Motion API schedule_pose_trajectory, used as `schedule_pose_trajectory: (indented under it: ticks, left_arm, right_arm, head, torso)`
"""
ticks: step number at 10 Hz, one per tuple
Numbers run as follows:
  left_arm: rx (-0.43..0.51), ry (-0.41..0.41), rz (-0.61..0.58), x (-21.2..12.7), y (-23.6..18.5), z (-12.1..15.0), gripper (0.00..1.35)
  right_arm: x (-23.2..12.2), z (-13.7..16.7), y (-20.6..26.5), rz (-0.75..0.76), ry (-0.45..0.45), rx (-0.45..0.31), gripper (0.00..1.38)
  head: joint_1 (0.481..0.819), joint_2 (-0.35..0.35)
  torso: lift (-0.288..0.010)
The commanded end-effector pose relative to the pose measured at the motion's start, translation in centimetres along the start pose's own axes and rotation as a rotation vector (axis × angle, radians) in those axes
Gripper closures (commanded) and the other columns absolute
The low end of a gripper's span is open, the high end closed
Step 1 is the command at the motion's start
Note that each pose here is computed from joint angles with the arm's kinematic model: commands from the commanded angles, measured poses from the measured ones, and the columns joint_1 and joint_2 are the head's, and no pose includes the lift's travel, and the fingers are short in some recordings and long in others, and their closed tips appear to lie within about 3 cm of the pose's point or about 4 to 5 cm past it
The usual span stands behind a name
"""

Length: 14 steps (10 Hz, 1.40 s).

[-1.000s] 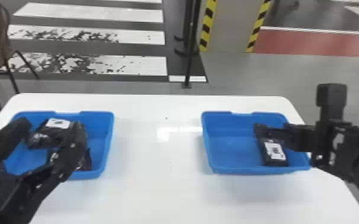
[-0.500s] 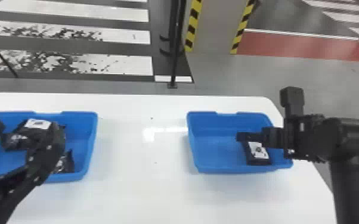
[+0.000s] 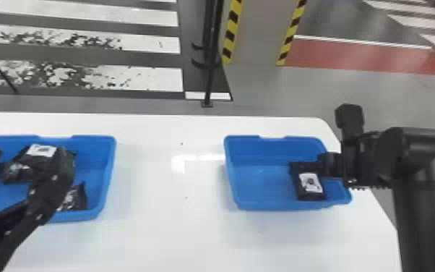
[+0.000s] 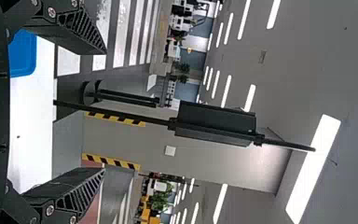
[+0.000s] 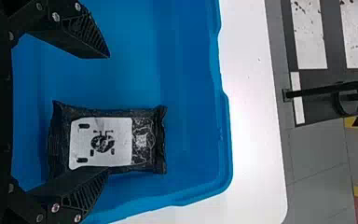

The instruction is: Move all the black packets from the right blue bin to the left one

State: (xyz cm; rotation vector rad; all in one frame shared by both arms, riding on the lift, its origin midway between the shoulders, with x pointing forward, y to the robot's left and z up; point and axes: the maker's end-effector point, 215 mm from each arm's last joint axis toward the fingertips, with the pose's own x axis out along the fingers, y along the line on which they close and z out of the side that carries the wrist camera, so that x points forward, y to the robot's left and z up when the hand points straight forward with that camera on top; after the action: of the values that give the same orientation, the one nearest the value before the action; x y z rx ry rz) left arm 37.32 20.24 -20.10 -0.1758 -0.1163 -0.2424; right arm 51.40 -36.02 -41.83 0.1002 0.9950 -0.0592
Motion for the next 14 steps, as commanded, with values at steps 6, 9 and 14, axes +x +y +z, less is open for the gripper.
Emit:
schedule_pose_trajectory:
  ticks: [6, 9, 14]
  left_arm:
    - [0.007, -0.015, -0.011, 0.1, -0.2, 0.4, 0.15]
    - [0.031, -0.029, -0.023, 0.3, -0.6, 0.9, 0.15]
    - [0.024, -0.017, -0.021, 0.3, -0.3, 0.3, 0.15]
  right_arm:
    - [0.7, -0.7, -1.6, -0.079, 0.030, 0.012, 0.18]
    - [2.6, -3.2, -2.8, -0.100, 0.110, 0.052, 0.18]
    - [3.8, -5.1, -2.9, -0.080, 0.168, 0.089, 0.41]
  head:
    - [0.695, -0.216]
    - [0.695, -0.228]
    - [0.695, -0.247]
  torso:
    - [-0.140]
    - [-0.140]
    - [-0.140]
